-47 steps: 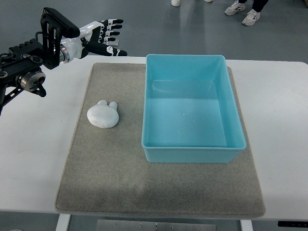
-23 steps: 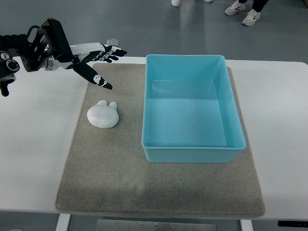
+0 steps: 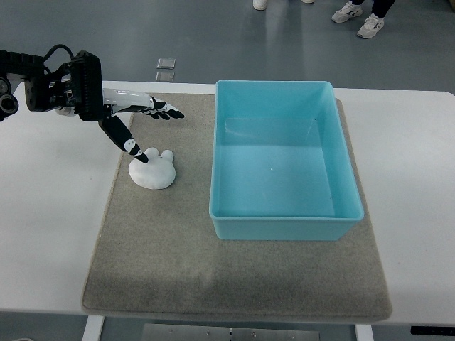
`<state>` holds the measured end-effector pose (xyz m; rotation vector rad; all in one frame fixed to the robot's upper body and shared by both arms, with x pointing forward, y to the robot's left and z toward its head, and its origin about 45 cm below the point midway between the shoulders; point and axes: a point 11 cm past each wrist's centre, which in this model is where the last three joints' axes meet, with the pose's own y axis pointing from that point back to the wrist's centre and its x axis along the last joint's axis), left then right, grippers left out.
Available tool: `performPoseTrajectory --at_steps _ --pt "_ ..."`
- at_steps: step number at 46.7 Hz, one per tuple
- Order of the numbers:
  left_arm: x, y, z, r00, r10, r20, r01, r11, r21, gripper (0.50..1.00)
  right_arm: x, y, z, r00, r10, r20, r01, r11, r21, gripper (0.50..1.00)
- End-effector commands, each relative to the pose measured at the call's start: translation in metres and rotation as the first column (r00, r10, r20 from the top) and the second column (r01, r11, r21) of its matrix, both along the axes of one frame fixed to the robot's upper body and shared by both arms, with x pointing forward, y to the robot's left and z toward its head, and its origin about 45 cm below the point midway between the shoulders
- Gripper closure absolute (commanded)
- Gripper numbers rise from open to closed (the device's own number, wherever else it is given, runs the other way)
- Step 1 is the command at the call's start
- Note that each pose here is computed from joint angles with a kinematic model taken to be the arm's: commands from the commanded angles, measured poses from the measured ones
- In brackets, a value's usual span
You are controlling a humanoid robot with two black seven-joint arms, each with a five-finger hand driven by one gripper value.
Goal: Place white toy into blue box with left hand
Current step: 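Swing the left hand over the white rabbit toy and lower fingers, then close the left hand fingers around the white rabbit toy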
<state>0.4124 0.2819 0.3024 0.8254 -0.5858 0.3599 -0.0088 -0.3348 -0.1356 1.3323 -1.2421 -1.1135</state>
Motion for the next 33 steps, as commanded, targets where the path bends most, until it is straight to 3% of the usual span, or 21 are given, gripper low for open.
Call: performPoseTrajectory --at_steps 1,33 --pt "-0.003 0.0 -0.001 1.0 -0.022 0.003 0.022 0.999 0.027 0.512 0.0 0.0 0.0 1.0 0.001 -0.001 -0.001 1.0 0.001 0.564" --pt "-0.007 0.001 -0.019 0.996 -0.084 0.021 0.08 0.985 0.154 0.525 0.0 0.0 0.0 1.0 0.001 -0.001 -0.001 1.0 0.001 0.564"
